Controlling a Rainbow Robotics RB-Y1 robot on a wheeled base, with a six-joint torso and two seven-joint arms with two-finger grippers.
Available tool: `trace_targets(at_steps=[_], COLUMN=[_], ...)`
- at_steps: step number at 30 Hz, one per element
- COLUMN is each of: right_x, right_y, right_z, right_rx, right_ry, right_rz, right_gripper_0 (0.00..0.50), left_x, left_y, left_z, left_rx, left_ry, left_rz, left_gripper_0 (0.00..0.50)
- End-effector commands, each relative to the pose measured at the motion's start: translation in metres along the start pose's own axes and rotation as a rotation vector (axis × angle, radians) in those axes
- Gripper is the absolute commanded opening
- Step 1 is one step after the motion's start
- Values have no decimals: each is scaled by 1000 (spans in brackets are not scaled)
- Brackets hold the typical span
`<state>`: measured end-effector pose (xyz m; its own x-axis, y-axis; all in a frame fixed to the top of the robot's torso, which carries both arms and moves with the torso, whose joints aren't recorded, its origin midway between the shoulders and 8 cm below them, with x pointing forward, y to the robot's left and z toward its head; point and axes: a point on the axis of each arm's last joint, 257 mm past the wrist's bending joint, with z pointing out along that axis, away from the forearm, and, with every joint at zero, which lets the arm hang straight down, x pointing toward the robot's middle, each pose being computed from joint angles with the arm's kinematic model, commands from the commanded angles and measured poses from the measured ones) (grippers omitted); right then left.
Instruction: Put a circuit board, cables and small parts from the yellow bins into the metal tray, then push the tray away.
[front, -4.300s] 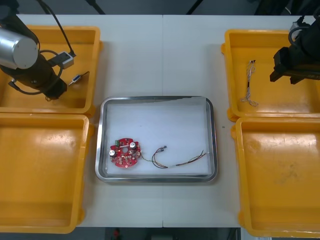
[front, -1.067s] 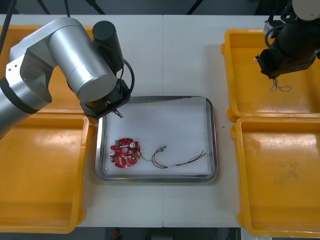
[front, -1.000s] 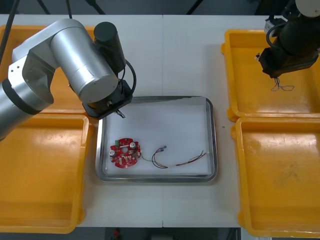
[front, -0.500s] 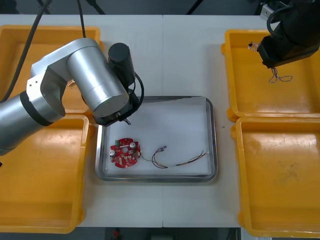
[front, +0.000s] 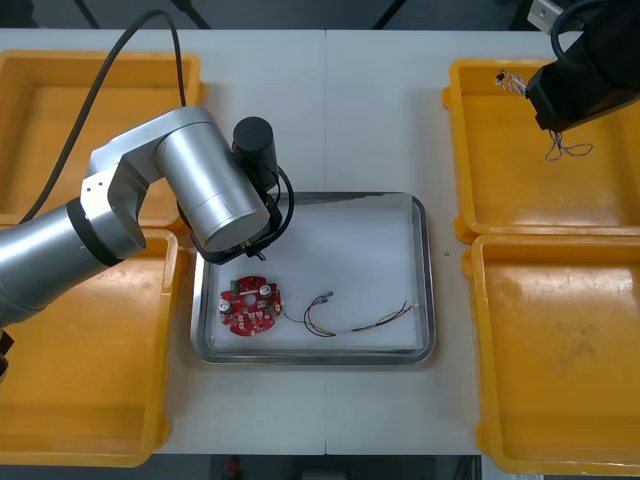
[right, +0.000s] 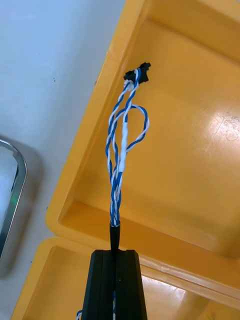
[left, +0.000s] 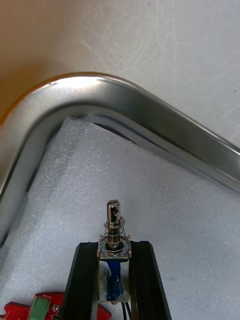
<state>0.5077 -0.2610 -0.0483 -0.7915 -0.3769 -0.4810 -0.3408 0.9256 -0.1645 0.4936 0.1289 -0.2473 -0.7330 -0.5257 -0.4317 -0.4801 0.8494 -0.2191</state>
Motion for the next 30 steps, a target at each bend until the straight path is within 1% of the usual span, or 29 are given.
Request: trace_targets(at_steps=[1,2,3,5,9,11,12,14,16,18,19,20,21,22,24,25,26,27,30], right_x=[14,17,18,24,30,31,30,31,31,31,31,31,31,31,31,31,31,31,31], right_y=[-18,-17,-16,-14,-14,-14,-14,-15,-17,-16,-16,-16,-16,-16,-15,-15,-14,-14,-11], right_z=[-16,-18,-18,-17,-18,-16,-17,-16,-17,-17,-17,-17,-16,-16,-16,-16,-16,-17,-17], right_rx=[35,38,37,37,38,36,39,41,45,44,46,44,44,42,40,40,37,37,25], right_ry=[-46,-51,-53,-59,-63,-61,-63,-61,-61,-62,-62,-62,-61,-61,-61,-61,-61,-61,-61], right_rz=[-38,-47,-50,-61,-64,-66,-66,-63,-61,-63,-62,-63,-62,-62,-65,-65,-67,-67,-76], right_gripper_0=[0,0,0,0,0,0,0,0,0,0,0,0,0,0,0,0,0,0,0], left_x=[18,18,18,18,18,18,18,12,9,6,2,-2,-6,-8,-17,-19,-24,-27,-51], left_y=[-5,-4,-4,-4,-4,-4,-5,-4,-3,-5,-5,-7,-6,-7,-7,-7,-7,-6,-4], left_z=[5,6,6,6,6,5,4,-3,-12,-24,-33,-45,-56,-62,-85,-90,-101,-106,-134], left_rx=[8,6,6,6,6,7,9,4,2,10,14,25,30,38,61,67,80,82,110], left_ry=[12,9,9,8,6,3,2,-12,-16,-12,-10,-8,2,9,40,48,60,64,66], left_rz=[-2,1,1,2,2,7,8,17,23,28,31,46,56,61,66,67,65,65,41], left_gripper_0=[161,212,230,289,341,387,400,439,462,474,479,486,500,500,500,500,500,500,500])
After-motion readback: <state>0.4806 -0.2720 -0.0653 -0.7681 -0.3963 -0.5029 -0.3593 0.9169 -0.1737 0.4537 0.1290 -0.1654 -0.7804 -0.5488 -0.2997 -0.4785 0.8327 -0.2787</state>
